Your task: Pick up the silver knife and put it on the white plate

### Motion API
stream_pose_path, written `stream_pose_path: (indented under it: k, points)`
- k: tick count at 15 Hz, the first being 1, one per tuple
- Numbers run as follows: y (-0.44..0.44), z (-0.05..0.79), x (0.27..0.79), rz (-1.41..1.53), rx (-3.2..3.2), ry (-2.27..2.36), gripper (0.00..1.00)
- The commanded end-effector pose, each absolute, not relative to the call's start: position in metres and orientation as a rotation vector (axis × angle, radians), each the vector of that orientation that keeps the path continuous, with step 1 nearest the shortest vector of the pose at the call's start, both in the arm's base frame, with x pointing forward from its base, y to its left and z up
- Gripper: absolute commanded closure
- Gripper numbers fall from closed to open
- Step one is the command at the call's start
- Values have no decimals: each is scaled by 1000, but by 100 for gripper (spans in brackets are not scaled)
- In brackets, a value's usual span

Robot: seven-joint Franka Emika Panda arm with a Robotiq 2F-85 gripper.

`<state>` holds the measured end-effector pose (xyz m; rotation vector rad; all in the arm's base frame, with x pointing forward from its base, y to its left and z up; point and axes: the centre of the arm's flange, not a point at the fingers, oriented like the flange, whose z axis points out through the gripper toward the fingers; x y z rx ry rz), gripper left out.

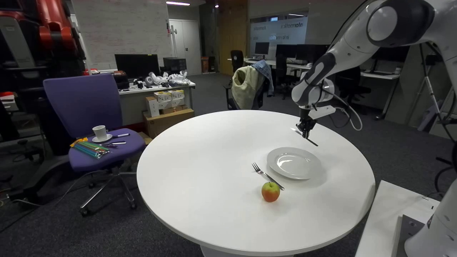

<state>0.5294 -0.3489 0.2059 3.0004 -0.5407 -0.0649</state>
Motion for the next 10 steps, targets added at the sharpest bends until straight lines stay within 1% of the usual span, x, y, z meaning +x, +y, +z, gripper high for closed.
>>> stream_pose_path:
  k: [1,6,10]
  points:
    - [-324,229,513,-77,3051,-357,98]
    - [-297,226,513,-99,3095,-227,98]
    - [-278,224,510,-110,3120,-225,98]
